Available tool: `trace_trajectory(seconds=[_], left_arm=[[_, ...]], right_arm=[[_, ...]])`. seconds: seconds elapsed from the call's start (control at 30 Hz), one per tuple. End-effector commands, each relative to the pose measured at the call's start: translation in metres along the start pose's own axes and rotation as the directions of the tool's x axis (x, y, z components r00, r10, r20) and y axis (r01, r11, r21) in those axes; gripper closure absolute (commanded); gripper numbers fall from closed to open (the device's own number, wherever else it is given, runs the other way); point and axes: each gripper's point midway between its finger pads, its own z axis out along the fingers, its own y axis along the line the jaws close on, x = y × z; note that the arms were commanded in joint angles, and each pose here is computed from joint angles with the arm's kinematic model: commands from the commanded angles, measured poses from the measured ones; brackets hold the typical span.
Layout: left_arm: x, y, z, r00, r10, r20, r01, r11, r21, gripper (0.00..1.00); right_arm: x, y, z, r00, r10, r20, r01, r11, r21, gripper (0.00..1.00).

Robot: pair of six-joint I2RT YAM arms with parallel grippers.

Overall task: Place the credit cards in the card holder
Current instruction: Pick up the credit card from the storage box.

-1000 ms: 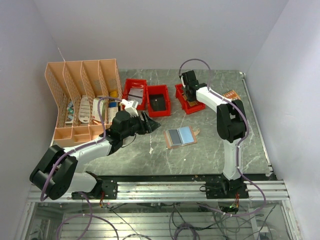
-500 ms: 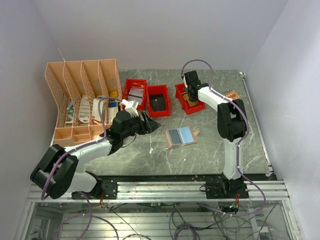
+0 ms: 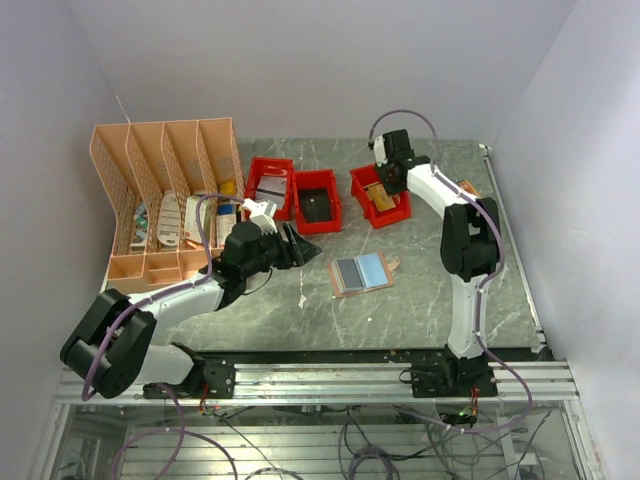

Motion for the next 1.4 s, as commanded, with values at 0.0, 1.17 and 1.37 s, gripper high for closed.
trace_trajectory(seconds=[0.0, 1.17, 1.37], left_arm=[[-0.013, -0.010, 0.000, 0.999, 0.015, 0.031, -0.016, 0.999, 0.030, 0.30], [-0.073, -0.098, -0.008, 0.978, -0.150, 0.142, 0.096, 0.939, 0.331, 0.30], [-0.077, -0.104, -0.010, 0.978, -0.153, 0.144, 0.096, 0.933, 0.346, 0.31]], right_arm=[[-0.043, -0.015, -0.047, 0.985, 0.100, 0.141, -0.079, 0.986, -0.146, 1.00], [-0.030, 0.030, -0.206, 0.463, 0.498, -0.733, -0.631, -0.396, -0.667, 1.00], [-0.033, 0.034, -0.220, 0.480, 0.497, -0.723, -0.623, -0.387, -0.680, 1.00]])
